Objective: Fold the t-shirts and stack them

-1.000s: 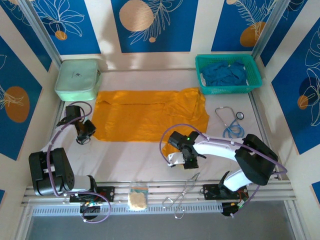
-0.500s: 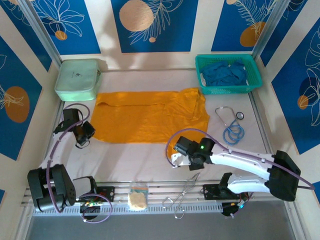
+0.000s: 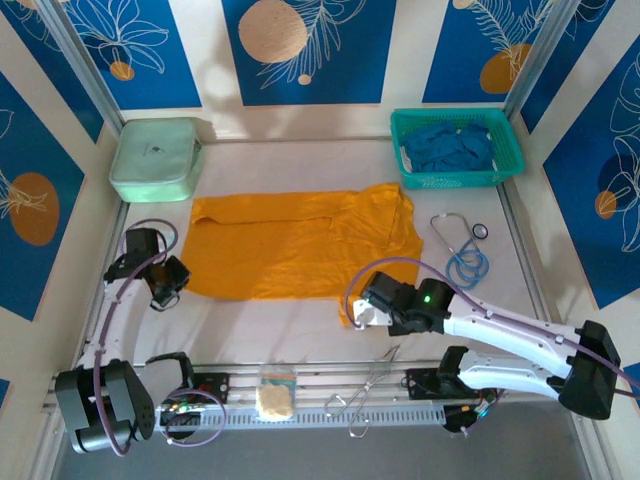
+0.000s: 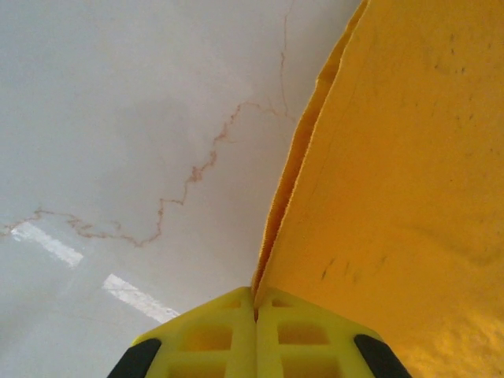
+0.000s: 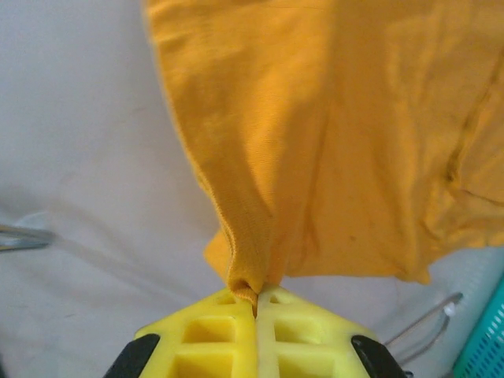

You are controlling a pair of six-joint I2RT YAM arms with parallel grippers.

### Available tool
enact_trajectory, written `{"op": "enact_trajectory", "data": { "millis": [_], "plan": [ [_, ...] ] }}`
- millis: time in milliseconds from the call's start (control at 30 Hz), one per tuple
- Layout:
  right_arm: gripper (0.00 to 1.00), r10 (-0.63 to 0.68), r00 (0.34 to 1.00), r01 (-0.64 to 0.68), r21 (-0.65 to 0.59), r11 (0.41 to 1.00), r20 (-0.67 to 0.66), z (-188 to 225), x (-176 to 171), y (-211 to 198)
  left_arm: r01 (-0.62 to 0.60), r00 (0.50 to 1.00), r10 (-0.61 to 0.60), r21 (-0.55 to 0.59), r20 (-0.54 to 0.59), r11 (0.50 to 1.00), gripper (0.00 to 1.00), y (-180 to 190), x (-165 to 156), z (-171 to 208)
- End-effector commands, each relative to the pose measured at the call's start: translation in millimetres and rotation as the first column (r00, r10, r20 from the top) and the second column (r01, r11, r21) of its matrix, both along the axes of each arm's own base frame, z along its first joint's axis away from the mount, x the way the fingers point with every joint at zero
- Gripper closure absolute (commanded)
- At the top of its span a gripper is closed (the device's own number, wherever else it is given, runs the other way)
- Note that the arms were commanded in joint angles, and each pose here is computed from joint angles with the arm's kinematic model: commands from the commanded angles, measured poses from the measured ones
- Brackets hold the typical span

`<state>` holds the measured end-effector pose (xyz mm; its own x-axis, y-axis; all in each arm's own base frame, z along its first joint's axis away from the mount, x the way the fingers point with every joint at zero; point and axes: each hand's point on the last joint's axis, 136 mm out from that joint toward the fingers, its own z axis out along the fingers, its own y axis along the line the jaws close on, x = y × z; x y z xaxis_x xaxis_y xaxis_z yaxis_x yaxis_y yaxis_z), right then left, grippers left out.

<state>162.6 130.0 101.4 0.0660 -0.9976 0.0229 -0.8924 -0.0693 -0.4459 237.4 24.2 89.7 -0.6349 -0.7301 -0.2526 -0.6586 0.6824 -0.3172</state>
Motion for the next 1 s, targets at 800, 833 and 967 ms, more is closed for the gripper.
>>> {"op": "enact_trajectory", "data": {
  "millis": [800, 833, 967],
  "plan": [
    [1.00, 0.056, 0.988, -0.081, 0.177, 0.981, 0.142, 63.4, 217.1, 42.5, 0.016, 0.998, -0.011, 0.071, -0.070, 0.997, 1.00, 34.2, 115.1, -2.5],
    [1.00, 0.060, 0.989, -0.083, 0.174, 0.981, 0.135, 60.0, 221.9, 42.8, 0.018, 0.997, -0.013, 0.071, -0.080, 0.997, 1.00, 35.1, 118.6, -6.2],
    [1.00, 0.058, 0.992, -0.078, 0.171, 0.982, 0.115, 48.7, 240.4, 43.0, 0.029, 0.993, -0.021, 0.069, -0.112, 0.997, 1.00, 37.6, 130.4, -18.6]
  ]
}}
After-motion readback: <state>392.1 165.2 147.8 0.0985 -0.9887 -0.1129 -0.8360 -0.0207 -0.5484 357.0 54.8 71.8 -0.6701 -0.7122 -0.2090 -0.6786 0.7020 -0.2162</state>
